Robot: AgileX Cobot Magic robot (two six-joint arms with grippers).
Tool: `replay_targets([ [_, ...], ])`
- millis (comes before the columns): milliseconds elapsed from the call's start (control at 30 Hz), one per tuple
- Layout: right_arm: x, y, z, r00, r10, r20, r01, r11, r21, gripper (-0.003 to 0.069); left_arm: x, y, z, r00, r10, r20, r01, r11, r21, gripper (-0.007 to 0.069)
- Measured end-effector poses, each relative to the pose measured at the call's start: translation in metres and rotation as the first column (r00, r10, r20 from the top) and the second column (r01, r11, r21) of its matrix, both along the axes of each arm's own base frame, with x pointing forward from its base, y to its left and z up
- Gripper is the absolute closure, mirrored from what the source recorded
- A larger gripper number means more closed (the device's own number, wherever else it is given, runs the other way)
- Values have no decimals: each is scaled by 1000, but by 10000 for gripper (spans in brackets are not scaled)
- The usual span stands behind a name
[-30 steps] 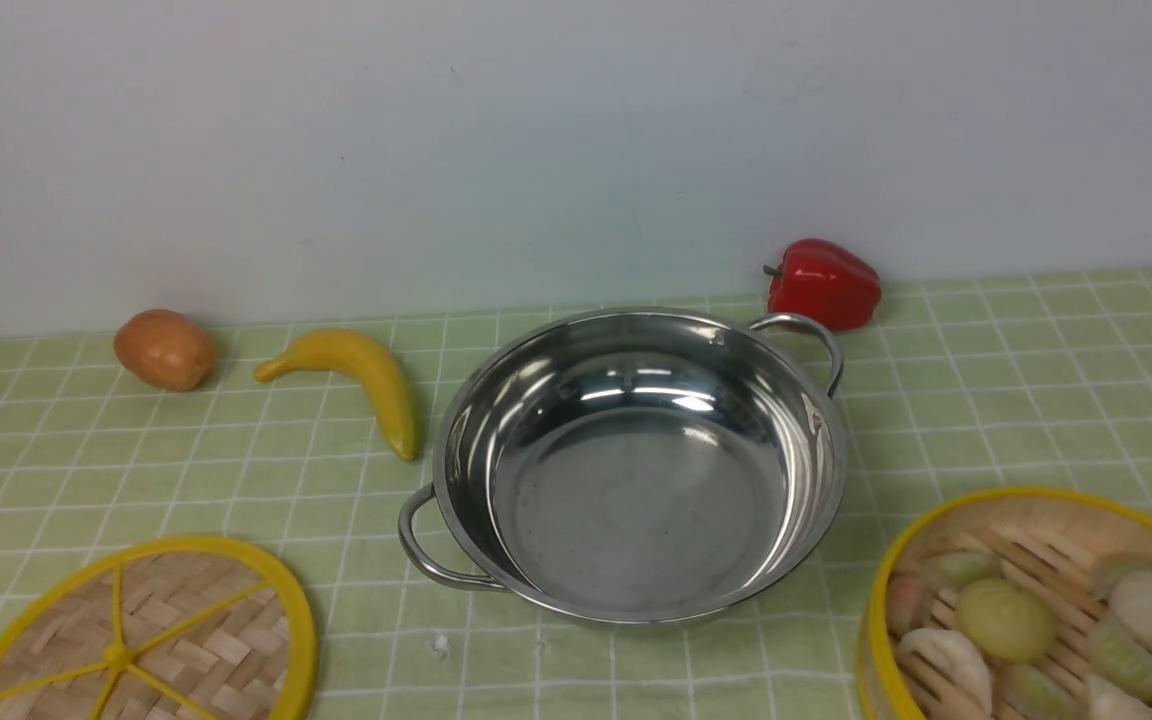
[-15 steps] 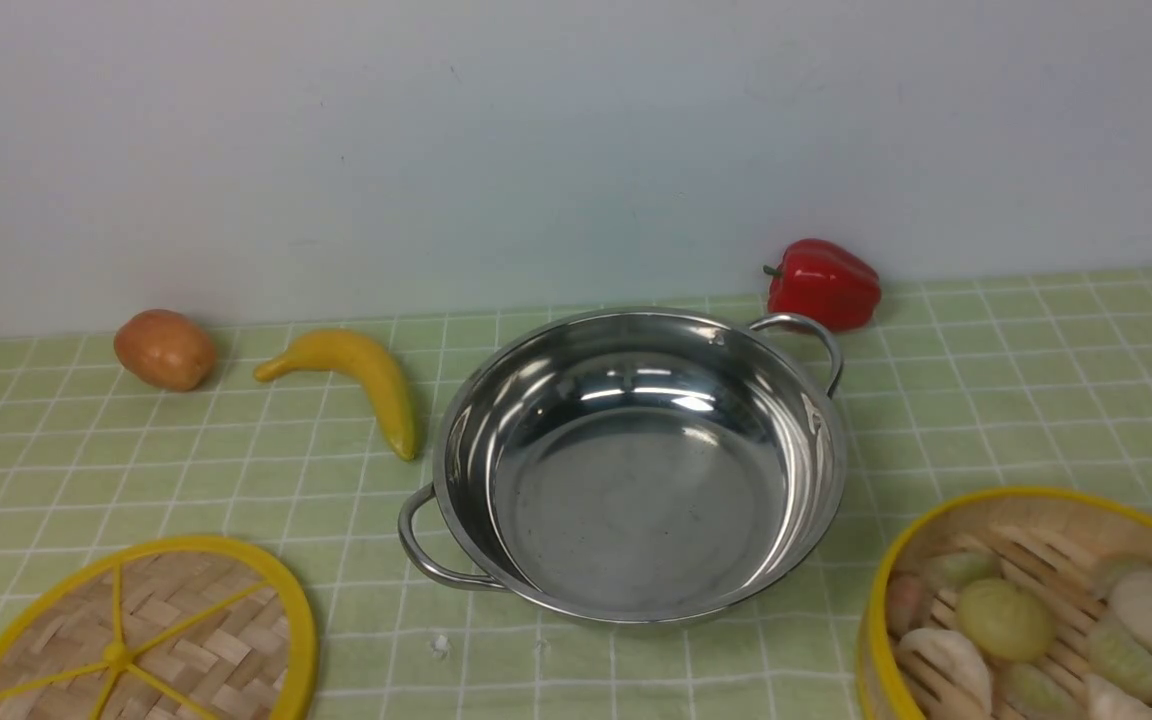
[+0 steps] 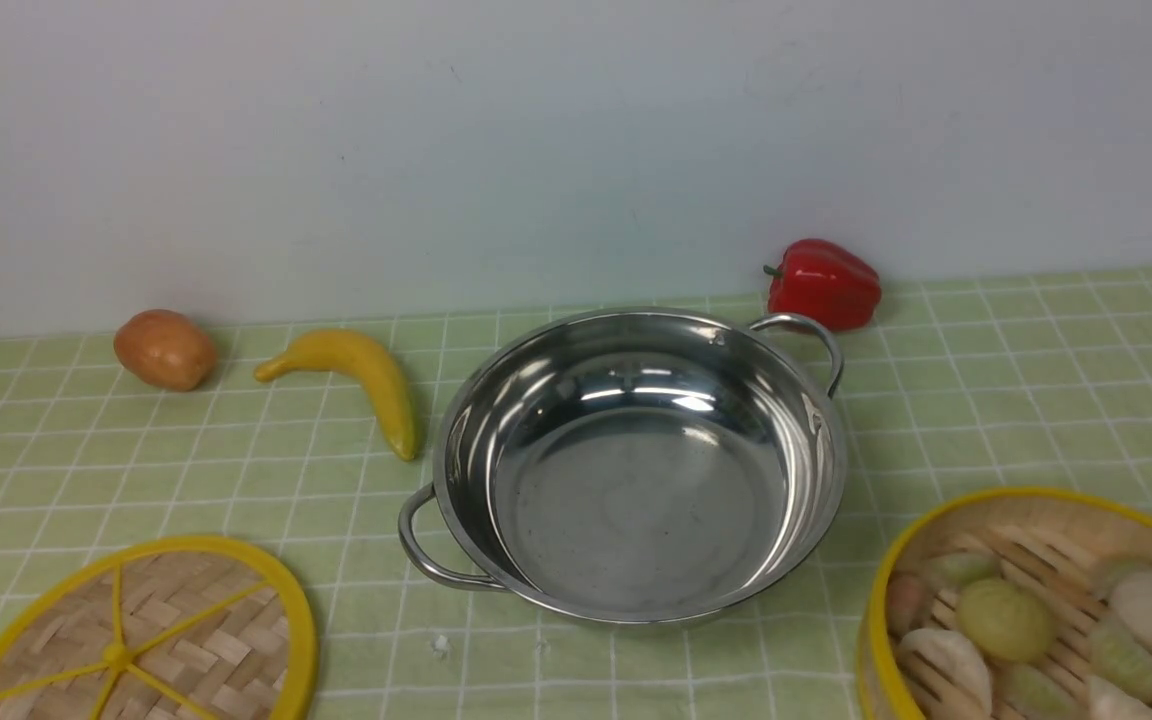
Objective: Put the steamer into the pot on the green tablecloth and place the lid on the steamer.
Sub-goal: 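Reach for and grasp the rim of the bamboo steamer holding the buns with the right gripper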
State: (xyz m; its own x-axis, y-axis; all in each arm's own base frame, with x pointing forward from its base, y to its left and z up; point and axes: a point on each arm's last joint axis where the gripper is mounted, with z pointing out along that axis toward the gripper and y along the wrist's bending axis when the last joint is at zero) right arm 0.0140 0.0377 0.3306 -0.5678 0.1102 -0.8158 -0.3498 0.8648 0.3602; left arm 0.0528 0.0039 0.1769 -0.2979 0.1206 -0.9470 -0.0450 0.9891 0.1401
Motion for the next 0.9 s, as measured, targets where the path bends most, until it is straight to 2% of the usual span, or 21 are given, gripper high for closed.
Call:
replay_targets([
  [33, 6, 2, -4, 998, 42, -55, -44, 998, -52, 416, 0, 0, 0, 1000, 0, 0, 0, 1000, 0, 382],
  [200, 32, 7, -11, 977, 150, -153, -176, 970, -169, 416, 0, 0, 0, 1000, 0, 0, 0, 1000, 0, 382],
  [400, 68, 10, -25, 935, 194, -298, -274, 927, -257, 416, 0, 0, 0, 1000, 0, 0, 0, 1000, 0, 382],
  [633, 110, 30, -47, 810, 321, -492, -520, 780, -348, 416, 0, 0, 0, 1000, 0, 0, 0, 1000, 0, 382],
  [667, 111, 30, -47, 808, 321, -495, -526, 771, -358, 416, 0, 0, 0, 1000, 0, 0, 0, 1000, 0, 382],
  [700, 118, 36, -53, 780, 323, -536, -567, 727, -388, 416, 0, 0, 0, 1000, 0, 0, 0, 1000, 0, 382],
  [900, 133, 60, -74, 702, 280, -655, -659, 603, -449, 416, 0, 0, 0, 1000, 0, 0, 0, 1000, 0, 382],
])
